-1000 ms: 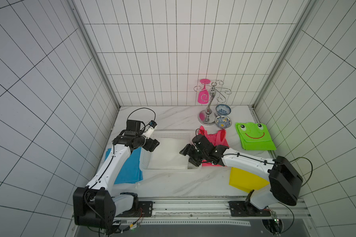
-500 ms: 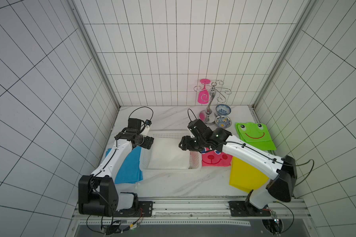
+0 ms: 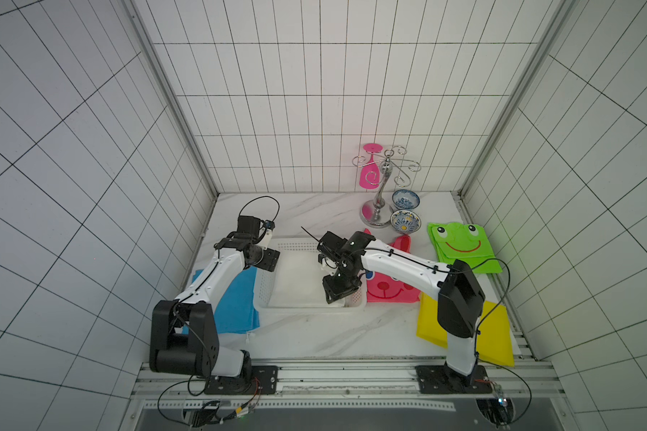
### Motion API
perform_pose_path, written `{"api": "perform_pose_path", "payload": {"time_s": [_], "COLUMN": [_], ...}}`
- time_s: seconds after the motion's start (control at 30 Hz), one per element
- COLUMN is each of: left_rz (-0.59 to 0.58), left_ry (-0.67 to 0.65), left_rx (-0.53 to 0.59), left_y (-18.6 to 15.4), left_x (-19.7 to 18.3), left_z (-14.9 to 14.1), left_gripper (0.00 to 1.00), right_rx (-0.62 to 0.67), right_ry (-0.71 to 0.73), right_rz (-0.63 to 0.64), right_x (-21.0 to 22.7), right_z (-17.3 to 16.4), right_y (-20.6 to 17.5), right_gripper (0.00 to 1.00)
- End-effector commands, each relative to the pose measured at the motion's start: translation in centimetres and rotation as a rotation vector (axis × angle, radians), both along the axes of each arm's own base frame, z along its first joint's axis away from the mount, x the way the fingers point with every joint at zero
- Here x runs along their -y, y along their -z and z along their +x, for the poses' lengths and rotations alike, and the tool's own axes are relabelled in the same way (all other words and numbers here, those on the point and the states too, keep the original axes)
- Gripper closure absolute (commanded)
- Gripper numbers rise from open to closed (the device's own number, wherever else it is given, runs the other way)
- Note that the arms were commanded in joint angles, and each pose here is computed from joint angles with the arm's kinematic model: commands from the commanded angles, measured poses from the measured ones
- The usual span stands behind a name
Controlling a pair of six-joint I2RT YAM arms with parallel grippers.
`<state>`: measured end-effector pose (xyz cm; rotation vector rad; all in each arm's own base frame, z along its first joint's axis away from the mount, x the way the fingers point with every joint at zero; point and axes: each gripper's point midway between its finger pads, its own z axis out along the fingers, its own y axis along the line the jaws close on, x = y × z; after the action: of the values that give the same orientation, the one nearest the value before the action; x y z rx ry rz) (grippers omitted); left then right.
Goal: Put the folded raincoat in the basket
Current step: Place the raincoat in the basket.
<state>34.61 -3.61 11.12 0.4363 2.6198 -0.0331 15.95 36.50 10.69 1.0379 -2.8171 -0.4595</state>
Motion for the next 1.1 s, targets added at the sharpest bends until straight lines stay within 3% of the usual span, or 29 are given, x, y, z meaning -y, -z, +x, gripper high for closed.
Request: {"api": "perform_pose_path", "payload": {"time_s": [0.0, 0.3, 0.47, 0.57, 0.67, 0.77, 1.07], "left_rz": [0.0, -0.02, -0.081, -0.085, -0.088, -0.096, -0.131], "left_ry": [-0.018, -0.021, -0.012, -0.007, -0.002, -0.008, -0.031], "left_rx": [-0.017, -0.018, -0.067, -0.076, -0.079, -0.087, -0.097], "left_y": [0.2, 0.0, 0.5, 0.6, 0.7, 0.8, 1.1], "left_x": [-0.2, -0.4, 0.3, 0.3, 0.4, 0.4, 0.5], "left_z": [0.0, -0.5, -0.9, -1.0, -1.1, -1.1, -0.6], "left_gripper": [0.2, 0.2, 0.2, 0.2, 0.2, 0.23, 0.35], "right_rx": [0.047, 0.281, 0.341, 0.301, 0.197, 0.081, 0.031], "right_ry": [-0.104, -0.123, -0.157, -0.214, -0.345, -0.465, -0.588], "right_rz": [-0.04, -0.107, -0.058, 0.019, 0.191, 0.256, 0.126], "right_x": [0.0, 0.3, -0.2, -1.0, -2.2, -1.6, 0.7], "right_z": [0.6, 5.1, 5.7, 4.5, 1.2, -1.8, -3.4], "right_y": [1.3, 3.0, 3.6, 2.3, -0.9, -3.5, -2.7], "right_gripper": [0.6, 0.64, 0.64, 0.59, 0.54, 0.57, 0.62]}}
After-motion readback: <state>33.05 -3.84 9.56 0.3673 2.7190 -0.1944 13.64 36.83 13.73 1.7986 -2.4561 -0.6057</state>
